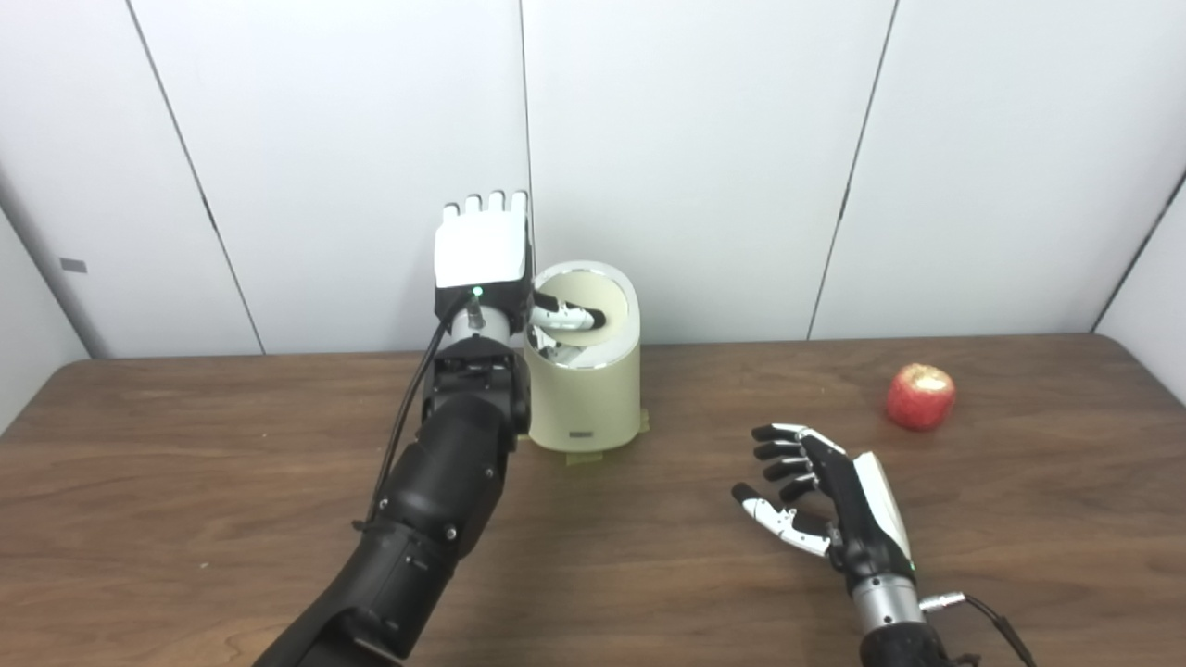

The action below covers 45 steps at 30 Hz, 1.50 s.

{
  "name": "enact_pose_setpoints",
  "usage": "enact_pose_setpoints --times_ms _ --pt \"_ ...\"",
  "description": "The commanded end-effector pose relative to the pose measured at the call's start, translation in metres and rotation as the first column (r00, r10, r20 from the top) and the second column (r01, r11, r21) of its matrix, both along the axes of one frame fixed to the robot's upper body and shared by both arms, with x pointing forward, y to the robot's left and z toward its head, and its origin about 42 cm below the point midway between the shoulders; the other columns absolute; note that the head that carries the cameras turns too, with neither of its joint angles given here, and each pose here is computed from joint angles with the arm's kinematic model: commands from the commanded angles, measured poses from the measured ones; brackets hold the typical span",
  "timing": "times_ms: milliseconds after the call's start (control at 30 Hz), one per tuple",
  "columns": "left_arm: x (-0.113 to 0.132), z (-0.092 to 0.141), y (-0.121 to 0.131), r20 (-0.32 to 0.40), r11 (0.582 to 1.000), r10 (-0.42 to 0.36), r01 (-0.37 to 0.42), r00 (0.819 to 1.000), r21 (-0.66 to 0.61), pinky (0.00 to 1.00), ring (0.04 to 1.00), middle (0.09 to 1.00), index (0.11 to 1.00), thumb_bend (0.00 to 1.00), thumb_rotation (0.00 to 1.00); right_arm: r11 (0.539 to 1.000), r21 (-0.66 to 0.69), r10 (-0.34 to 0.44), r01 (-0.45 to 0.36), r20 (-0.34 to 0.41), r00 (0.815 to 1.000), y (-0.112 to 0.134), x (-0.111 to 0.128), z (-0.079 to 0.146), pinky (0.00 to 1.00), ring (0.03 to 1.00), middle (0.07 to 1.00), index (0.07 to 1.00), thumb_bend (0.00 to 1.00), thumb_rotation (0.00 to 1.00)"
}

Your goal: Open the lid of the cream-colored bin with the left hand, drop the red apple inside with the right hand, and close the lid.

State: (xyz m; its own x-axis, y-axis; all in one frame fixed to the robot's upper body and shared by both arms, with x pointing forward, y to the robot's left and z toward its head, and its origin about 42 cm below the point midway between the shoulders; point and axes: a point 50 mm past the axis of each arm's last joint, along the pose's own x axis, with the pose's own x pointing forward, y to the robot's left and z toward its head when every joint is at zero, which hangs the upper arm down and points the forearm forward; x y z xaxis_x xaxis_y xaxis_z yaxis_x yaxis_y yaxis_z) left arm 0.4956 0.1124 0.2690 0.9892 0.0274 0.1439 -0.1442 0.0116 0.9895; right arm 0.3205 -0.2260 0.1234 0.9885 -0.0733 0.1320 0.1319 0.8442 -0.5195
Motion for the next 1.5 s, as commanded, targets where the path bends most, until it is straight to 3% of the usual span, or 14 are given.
enact_pose_setpoints --times_ms 0,233,300,367,433,567,800,1033,1267,1300,1367,1467 --pt "0.0 -0.017 0.012 -0.042 0.999 0.027 -0.027 0.999 0.022 1.0 1.0 1.0 1.0 1.0 0.21 1.0 -0.007 0.0 0.0 0.048 0.999 0.001 0.006 0.012 0.47 0.595 0.656 0.683 0.27 0.17" --pt "-0.004 -0.011 0.01 0.0 0.999 -0.002 0.002 1.0 -0.05 1.0 1.0 1.0 1.0 0.98 0.3 1.0 -0.001 0.009 -0.009 0.048 0.999 0.002 0.005 0.012 0.48 0.608 0.661 0.687 0.27 0.17" --pt "-0.004 -0.009 0.009 0.005 0.998 -0.001 0.001 1.0 -0.067 1.0 1.0 1.0 1.0 0.88 0.48 1.0 -0.006 0.01 -0.01 0.05 0.999 0.002 0.005 0.013 0.49 0.622 0.671 0.688 0.27 0.16" --pt "-0.004 -0.005 0.006 0.015 0.995 -0.006 0.007 1.0 -0.103 1.0 1.0 1.0 1.0 0.73 0.83 1.0 -0.01 0.012 -0.011 0.049 0.999 0.002 0.005 0.013 0.51 0.63 0.678 0.687 0.27 0.15" --pt "-0.006 0.0 0.004 0.025 0.986 -0.018 0.022 1.0 -0.163 1.0 1.0 1.0 1.0 0.69 0.97 1.0 -0.016 0.012 -0.011 0.051 0.999 0.002 0.005 0.013 0.51 0.636 0.685 0.689 0.26 0.16" --pt "-0.01 0.01 0.002 0.058 0.946 -0.047 0.063 0.997 -0.317 1.0 1.0 1.0 1.0 0.72 1.0 1.0 -0.021 0.008 -0.007 0.053 0.999 0.002 0.006 0.013 0.51 0.63 0.681 0.685 0.26 0.17" --pt "-0.021 0.029 0.005 0.117 0.839 -0.09 0.139 0.989 -0.527 1.0 1.0 1.0 1.0 0.72 1.0 1.0 -0.024 0.014 -0.013 0.053 0.999 0.002 0.005 0.013 0.49 0.613 0.67 0.686 0.26 0.18" --pt "-0.037 0.033 0.02 0.171 0.799 -0.094 0.177 0.981 -0.574 1.0 1.0 1.0 1.0 0.69 1.0 1.0 -0.031 0.008 -0.006 0.048 0.999 0.001 0.005 0.013 0.49 0.615 0.67 0.686 0.27 0.2" --pt "-0.056 0.018 0.046 0.248 0.73 -0.091 0.234 0.965 -0.642 1.0 1.0 1.0 1.0 0.64 1.0 0.999 0.044 0.004 -0.006 0.061 0.998 -0.003 0.005 0.015 0.44 0.571 0.637 0.695 0.28 0.15" --pt "-0.061 0.016 0.052 0.265 0.716 -0.09 0.247 0.96 -0.653 1.0 1.0 1.0 1.0 0.64 1.0 1.0 0.015 -0.011 0.01 0.073 0.997 -0.004 0.006 0.019 0.43 0.56 0.629 0.696 0.28 0.16" --pt "-0.073 0.011 0.064 0.299 0.667 -0.091 0.281 0.95 -0.691 1.0 1.0 1.0 1.0 0.58 1.0 0.998 -0.055 -0.028 0.035 0.121 0.992 -0.006 0.007 0.031 0.47 0.609 0.673 0.692 0.31 0.27" --pt "-0.089 0.005 0.08 0.346 0.568 -0.089 0.333 0.934 -0.753 1.0 1.0 1.0 1.0 0.54 1.0 0.987 -0.153 -0.003 0.037 0.212 0.977 -0.013 0.01 0.052 0.5 0.631 0.699 0.704 0.36 0.37"
